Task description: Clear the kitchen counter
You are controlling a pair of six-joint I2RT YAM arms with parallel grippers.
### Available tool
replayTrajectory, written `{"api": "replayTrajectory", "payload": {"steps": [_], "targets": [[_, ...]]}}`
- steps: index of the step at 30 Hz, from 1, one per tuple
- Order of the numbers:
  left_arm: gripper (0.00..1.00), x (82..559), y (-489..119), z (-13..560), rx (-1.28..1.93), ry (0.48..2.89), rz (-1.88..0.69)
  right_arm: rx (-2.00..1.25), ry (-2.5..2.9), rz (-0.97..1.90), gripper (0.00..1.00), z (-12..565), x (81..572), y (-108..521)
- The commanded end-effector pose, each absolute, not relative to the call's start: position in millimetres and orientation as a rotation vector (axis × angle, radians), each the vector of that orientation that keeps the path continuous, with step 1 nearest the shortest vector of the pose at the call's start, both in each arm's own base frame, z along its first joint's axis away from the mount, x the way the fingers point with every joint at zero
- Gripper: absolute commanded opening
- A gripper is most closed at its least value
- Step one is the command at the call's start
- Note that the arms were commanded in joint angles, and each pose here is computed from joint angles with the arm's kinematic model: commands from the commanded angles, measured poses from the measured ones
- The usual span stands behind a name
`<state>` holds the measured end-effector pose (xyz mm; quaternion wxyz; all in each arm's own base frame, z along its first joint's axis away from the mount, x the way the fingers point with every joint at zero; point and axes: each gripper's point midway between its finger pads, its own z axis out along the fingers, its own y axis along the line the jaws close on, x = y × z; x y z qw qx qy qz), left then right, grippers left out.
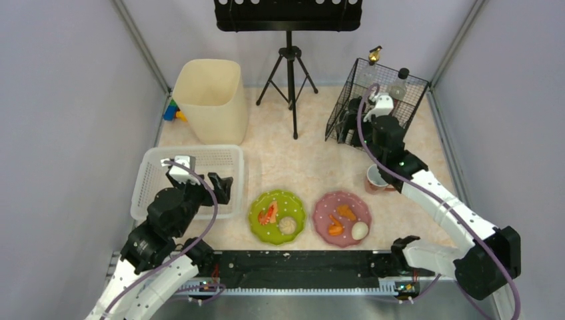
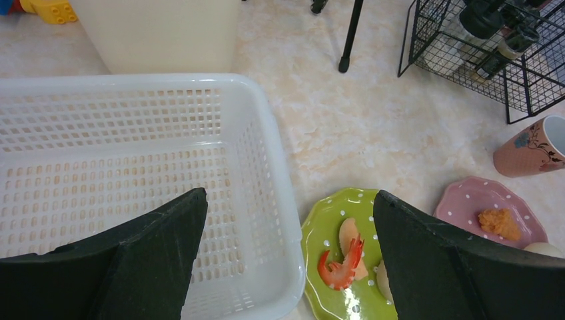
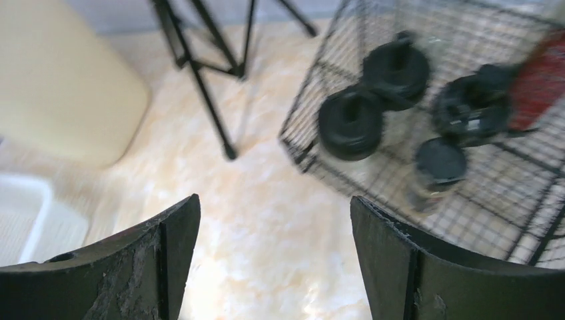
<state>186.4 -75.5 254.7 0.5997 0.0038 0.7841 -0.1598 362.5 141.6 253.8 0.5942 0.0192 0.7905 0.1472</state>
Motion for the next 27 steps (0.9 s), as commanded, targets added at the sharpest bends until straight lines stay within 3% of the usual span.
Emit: {"api": "replayTrajectory", "payload": {"steps": [1,14,27], "targets": [[0.99,192,-78,261,0.015,1.800,-0.366,-0.164,1.838,0.484,0.81,258,332,190],[0.99,197,-76,254,0.013,1.834,-0.321,-0.502,1.932,0.676,0.82,205,257,282],[0.99,199,-80,246,0.027,1.873,-0.316,-0.482,2.109,0.743,0.81,125,229,293]]}}
